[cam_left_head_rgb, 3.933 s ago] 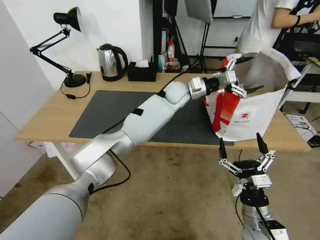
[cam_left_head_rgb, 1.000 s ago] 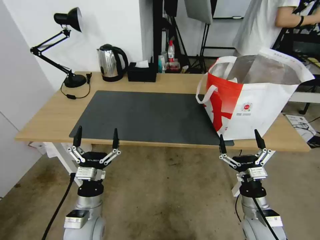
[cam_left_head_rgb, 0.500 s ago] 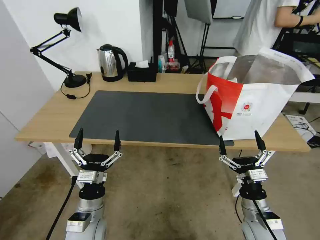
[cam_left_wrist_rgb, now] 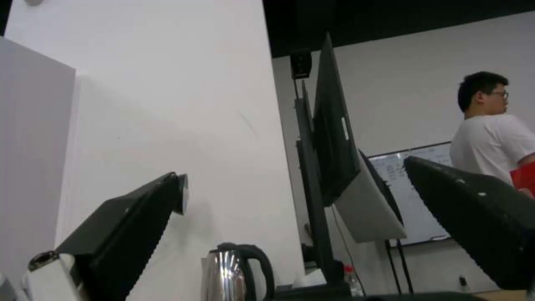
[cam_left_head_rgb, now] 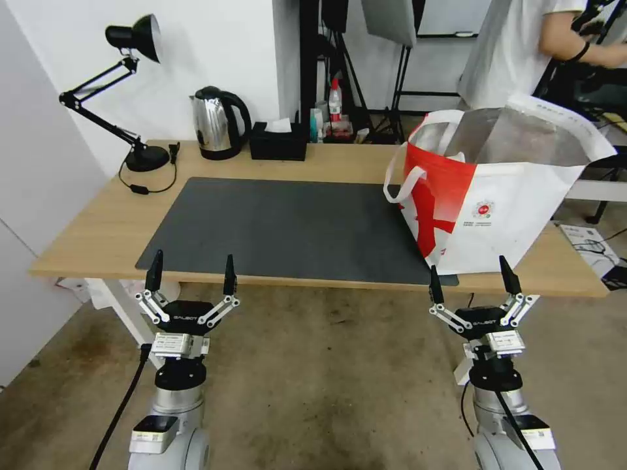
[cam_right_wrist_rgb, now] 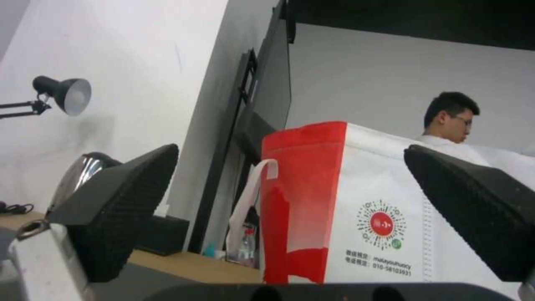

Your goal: Pick up the trash from the table and place it into the takeout bag.

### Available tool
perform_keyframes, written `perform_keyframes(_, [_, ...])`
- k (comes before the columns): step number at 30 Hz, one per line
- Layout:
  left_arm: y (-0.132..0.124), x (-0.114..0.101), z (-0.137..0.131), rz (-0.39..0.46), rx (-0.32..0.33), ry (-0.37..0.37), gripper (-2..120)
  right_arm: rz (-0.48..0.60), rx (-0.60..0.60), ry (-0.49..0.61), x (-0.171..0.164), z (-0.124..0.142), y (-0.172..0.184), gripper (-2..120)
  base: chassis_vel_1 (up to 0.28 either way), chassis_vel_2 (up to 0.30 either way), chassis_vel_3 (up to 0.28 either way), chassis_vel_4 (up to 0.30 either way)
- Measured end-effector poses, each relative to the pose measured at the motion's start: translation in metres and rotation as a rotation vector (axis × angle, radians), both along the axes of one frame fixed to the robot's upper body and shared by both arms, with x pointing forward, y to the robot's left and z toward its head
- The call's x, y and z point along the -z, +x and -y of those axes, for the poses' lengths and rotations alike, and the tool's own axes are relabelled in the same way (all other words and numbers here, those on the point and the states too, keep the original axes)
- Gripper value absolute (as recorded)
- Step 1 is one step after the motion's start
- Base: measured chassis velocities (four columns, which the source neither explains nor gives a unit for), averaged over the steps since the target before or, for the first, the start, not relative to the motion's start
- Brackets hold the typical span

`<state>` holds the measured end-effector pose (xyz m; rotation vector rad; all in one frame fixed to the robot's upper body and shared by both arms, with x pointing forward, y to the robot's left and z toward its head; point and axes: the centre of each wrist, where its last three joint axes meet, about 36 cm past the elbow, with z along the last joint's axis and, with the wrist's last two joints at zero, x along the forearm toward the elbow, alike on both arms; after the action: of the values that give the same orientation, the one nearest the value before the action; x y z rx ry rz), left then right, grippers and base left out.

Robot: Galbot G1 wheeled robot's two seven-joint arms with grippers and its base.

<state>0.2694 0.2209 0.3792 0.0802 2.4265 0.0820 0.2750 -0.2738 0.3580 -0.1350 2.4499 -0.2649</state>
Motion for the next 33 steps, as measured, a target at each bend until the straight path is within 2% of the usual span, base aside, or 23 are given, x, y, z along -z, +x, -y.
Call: perform_keyframes(33, [0.0001,-0.0001,-0.0001,-0.001,0.000,-0.001,100,0.000,0.000,0.000,-0.0001,0.0000,0.0001,100,0.000,0.000,0.000,0.000])
